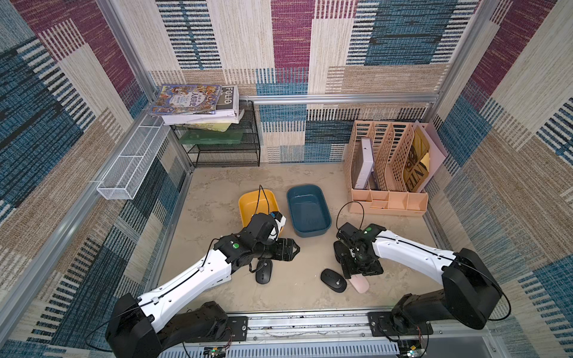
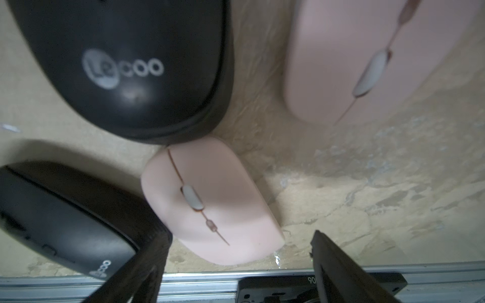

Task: Place the mice by color into the storage box
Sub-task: Pick up the mouse from the center of the board.

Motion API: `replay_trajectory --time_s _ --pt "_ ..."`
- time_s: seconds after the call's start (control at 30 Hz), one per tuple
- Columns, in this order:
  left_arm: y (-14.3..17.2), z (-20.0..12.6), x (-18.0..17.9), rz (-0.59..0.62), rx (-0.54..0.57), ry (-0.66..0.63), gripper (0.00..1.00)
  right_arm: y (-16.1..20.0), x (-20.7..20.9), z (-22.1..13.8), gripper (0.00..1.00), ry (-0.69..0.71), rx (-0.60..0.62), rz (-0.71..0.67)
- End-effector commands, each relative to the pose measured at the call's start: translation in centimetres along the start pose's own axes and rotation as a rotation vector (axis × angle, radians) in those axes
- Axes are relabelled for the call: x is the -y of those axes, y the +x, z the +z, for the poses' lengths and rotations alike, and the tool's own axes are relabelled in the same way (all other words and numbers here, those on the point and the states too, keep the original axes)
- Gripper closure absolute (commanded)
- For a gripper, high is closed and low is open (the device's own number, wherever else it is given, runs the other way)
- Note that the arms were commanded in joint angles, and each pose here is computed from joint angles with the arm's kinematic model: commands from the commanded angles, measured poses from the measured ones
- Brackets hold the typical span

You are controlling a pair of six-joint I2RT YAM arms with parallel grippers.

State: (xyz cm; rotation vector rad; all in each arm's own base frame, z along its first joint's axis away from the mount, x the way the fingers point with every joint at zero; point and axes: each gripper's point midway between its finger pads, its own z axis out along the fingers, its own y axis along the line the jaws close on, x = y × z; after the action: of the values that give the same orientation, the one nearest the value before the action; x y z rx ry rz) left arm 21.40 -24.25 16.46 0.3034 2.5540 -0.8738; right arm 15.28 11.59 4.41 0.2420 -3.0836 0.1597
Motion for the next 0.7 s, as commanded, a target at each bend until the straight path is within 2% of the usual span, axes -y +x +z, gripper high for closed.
replay_trajectory --time_s 0.0,0.23,0.53,0.67 --pt "-0.1 -0.1 -0.2 -0.007 0.008 -0.009 0.17 1.0 0.6 0.1 0.11 0.024 -0.026 -0.026" --pt "-0.2 0.1 -0.2 -0.007 0.011 -0.007 0.18 1.6 0.2 1.2 0.11 0.032 -0.062 -0.052" --pt "-0.1 0.2 -0.3 -0.013 0.01 -0.011 0.18 -0.4 -0.8 2.3 0.12 0.03 -0.051 -0.075" --pt "0.1 0.0 -0.4 -0.007 0.003 -0.019 0.18 -0.7 -1.7 2.8 0.25 0.004 -0.065 -0.094"
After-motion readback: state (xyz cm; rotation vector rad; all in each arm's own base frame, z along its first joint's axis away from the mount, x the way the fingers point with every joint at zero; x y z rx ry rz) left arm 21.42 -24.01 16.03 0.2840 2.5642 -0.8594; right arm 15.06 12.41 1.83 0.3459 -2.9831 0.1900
